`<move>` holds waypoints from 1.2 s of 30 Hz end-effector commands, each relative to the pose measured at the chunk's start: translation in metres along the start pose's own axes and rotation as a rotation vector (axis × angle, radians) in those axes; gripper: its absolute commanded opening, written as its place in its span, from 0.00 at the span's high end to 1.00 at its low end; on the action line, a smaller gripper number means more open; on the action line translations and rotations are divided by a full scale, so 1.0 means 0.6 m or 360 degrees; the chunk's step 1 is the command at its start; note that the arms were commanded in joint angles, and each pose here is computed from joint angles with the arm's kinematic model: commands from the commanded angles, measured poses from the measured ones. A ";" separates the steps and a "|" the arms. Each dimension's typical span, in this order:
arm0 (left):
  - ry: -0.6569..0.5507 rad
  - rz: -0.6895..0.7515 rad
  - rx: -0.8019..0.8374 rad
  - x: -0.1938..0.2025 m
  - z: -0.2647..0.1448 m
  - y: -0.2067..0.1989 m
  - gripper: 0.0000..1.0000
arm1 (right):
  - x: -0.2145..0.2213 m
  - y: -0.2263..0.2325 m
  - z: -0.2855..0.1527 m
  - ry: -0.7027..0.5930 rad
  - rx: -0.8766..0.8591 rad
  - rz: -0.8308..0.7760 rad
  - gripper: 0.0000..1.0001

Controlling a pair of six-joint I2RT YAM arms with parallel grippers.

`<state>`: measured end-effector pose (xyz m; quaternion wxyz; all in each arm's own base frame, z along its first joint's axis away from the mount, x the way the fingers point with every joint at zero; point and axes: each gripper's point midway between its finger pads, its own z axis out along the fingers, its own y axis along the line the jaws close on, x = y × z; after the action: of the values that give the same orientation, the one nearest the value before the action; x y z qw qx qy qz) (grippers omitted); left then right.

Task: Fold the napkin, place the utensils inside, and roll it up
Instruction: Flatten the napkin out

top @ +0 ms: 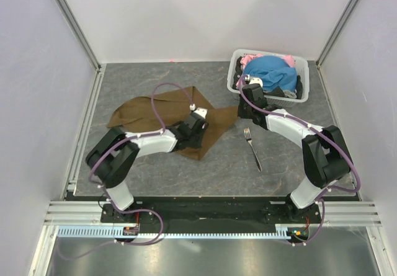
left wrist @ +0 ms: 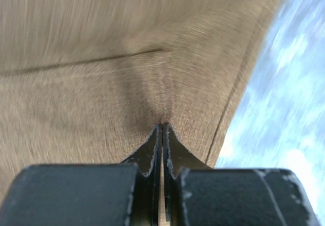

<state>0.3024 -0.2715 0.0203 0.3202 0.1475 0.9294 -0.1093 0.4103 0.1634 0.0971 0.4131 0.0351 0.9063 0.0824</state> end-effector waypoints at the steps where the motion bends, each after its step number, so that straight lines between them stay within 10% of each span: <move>1: -0.0004 -0.0103 -0.0018 0.043 -0.068 0.028 0.98 | -0.023 0.005 -0.006 -0.0066 -0.0023 0.0042 1.00; 9: 0.0044 -0.0231 -0.0070 0.109 -0.138 0.069 0.95 | 0.012 0.002 -0.004 0.0014 -0.0043 0.0038 1.00; 13: -0.0037 -0.0205 -0.0007 0.077 -0.152 0.056 0.60 | 0.031 0.003 -0.002 0.0050 -0.0076 0.0055 1.00; 16: -0.0090 -0.0162 0.0038 0.035 -0.152 0.036 0.54 | 0.037 0.008 0.000 0.0062 -0.0096 0.0063 1.00; 36: 0.0041 0.0198 -0.0122 0.030 -0.077 -0.006 0.55 | 0.048 0.015 0.006 0.0084 -0.0143 0.0071 1.00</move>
<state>0.2491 -0.2534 0.0349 0.2917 0.1790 0.9370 -0.0708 0.3912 0.1729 0.0733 0.3809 0.0282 0.9166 0.1178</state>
